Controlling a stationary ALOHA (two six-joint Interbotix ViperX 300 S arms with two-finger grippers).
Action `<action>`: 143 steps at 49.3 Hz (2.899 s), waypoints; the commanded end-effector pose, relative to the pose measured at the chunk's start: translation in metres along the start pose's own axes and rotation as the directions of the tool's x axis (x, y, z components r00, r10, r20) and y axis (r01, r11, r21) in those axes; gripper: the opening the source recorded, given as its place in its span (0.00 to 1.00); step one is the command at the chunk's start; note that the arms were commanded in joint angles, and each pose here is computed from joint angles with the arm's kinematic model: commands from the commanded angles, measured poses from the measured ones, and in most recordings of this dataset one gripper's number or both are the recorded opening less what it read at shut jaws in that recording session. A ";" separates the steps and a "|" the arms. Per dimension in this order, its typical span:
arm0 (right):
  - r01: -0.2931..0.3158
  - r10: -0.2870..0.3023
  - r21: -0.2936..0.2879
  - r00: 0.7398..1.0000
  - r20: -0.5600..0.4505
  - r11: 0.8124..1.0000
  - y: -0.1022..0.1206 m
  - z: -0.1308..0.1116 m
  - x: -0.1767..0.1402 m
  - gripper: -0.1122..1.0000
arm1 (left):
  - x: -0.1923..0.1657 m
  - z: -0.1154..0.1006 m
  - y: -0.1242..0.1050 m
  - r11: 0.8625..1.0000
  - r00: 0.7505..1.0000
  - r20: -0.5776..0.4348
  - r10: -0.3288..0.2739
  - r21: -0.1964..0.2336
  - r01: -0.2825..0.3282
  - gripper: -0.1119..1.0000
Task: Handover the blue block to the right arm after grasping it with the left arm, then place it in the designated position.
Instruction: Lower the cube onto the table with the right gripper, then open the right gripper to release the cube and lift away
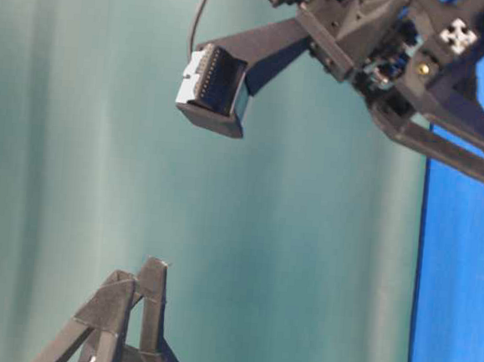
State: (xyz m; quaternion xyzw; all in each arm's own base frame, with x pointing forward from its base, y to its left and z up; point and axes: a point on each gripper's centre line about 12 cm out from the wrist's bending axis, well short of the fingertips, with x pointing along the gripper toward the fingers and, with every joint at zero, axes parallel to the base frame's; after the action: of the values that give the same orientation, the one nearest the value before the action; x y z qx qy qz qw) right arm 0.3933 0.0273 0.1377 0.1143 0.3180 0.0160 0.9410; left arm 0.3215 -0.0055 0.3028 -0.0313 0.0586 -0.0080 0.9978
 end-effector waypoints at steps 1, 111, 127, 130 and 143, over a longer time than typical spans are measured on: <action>-0.033 0.032 0.011 0.998 0.054 0.999 0.005 0.011 0.005 0.49 | 0.000 0.011 -0.001 1.000 0.999 0.032 -0.002 0.002 0.002 0.94; 0.073 -0.070 -0.021 0.994 0.087 0.997 0.013 0.062 -0.072 0.96 | 0.000 0.011 -0.002 1.000 0.999 0.032 -0.007 0.010 0.006 0.94; 0.135 -0.130 -0.031 0.983 0.133 0.990 0.015 0.083 -0.134 0.96 | 0.000 0.011 -0.002 1.000 0.999 0.032 -0.007 0.010 0.006 0.94; 0.139 -0.134 -0.030 0.980 0.145 0.990 0.015 0.084 -0.144 0.96 | 0.000 0.012 -0.002 1.000 0.999 0.035 -0.007 0.010 0.007 0.94; 0.133 -0.127 -0.025 0.976 0.176 0.991 0.015 0.082 -0.160 0.96 | 0.000 0.012 -0.002 1.000 0.999 0.036 -0.007 0.010 0.007 0.94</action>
State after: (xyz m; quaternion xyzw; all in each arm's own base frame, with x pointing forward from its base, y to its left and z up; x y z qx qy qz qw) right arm 0.3171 0.0081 0.2909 0.0768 0.2561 -0.0532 0.9621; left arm 0.3215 -0.0065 0.3028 -0.0274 0.0586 -0.0098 0.9979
